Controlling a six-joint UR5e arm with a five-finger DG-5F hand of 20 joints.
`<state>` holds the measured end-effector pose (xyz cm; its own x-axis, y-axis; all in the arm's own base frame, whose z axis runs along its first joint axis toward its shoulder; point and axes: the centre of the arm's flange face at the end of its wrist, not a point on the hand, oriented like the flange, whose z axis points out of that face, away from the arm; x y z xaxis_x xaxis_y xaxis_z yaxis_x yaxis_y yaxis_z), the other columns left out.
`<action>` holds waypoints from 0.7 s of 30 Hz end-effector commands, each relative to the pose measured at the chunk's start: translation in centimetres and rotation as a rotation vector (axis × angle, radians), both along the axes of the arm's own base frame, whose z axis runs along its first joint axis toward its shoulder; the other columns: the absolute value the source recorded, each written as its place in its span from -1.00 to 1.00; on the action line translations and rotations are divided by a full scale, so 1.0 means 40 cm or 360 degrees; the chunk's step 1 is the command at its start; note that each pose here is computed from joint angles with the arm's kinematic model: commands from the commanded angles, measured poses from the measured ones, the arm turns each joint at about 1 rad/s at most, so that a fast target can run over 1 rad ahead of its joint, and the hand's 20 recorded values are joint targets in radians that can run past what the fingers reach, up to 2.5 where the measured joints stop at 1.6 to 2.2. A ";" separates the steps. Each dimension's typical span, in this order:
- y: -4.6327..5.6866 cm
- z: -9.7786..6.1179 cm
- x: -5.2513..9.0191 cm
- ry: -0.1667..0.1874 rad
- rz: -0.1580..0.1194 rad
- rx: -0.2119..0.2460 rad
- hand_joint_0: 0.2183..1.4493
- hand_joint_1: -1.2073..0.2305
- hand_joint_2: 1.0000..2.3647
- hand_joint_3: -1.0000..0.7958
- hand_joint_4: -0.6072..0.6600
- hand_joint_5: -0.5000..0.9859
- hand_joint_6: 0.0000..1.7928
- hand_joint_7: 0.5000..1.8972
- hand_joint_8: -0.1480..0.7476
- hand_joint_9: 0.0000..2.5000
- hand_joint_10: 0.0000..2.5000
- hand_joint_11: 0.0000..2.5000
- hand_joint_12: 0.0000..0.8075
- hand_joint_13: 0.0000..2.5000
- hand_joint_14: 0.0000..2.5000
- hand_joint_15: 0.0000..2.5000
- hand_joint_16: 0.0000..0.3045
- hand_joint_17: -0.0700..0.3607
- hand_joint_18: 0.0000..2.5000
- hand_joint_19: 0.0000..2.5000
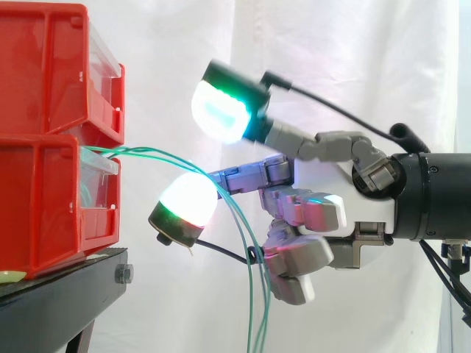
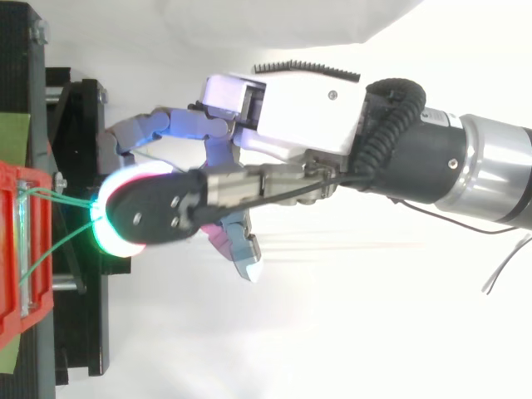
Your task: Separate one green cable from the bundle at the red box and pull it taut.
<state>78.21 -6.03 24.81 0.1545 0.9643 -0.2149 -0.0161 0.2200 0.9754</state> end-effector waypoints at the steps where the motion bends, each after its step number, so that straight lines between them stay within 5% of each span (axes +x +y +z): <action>1: -0.002 0.001 -0.001 0.0003 -0.0028 0.0007 -0.13 -0.11 -1.00 -0.44 0.09 -0.13 -0.44 0.09 -0.38 0.57 -0.99 -0.83 0.14 0.16 -0.98 -0.31 -0.58 -0.01 0.12 -0.47; 12: 0.001 -0.007 -0.009 0.0048 -0.0051 0.0054 -0.05 -0.29 -0.98 -0.25 0.05 -0.13 -0.44 0.11 -0.17 0.54 -0.99 -0.80 0.14 0.15 -0.99 -0.27 -0.59 -0.03 0.06 -0.40; 15: -0.003 -0.010 -0.010 0.0052 -0.0056 0.0053 -0.21 -0.23 -1.00 -0.41 0.10 -0.14 -0.44 0.11 -0.18 0.51 -0.99 -0.84 0.13 0.17 -0.99 -0.28 -0.56 0.03 0.11 -0.46; 18: -0.003 -0.010 -0.011 0.0057 -0.0056 0.0052 -0.70 0.34 -1.00 -0.44 0.23 -0.14 -0.44 0.10 -0.04 0.50 -1.00 -1.00 0.31 0.20 -0.99 -0.43 -0.38 0.32 0.24 -0.62; 21: -0.001 -0.008 -0.012 0.0060 -0.0061 0.0047 -0.75 0.64 -1.00 -0.44 0.19 -0.14 -0.44 0.06 -0.05 0.48 -1.00 -1.00 0.31 0.15 -0.99 -0.57 -0.34 0.37 0.19 -0.70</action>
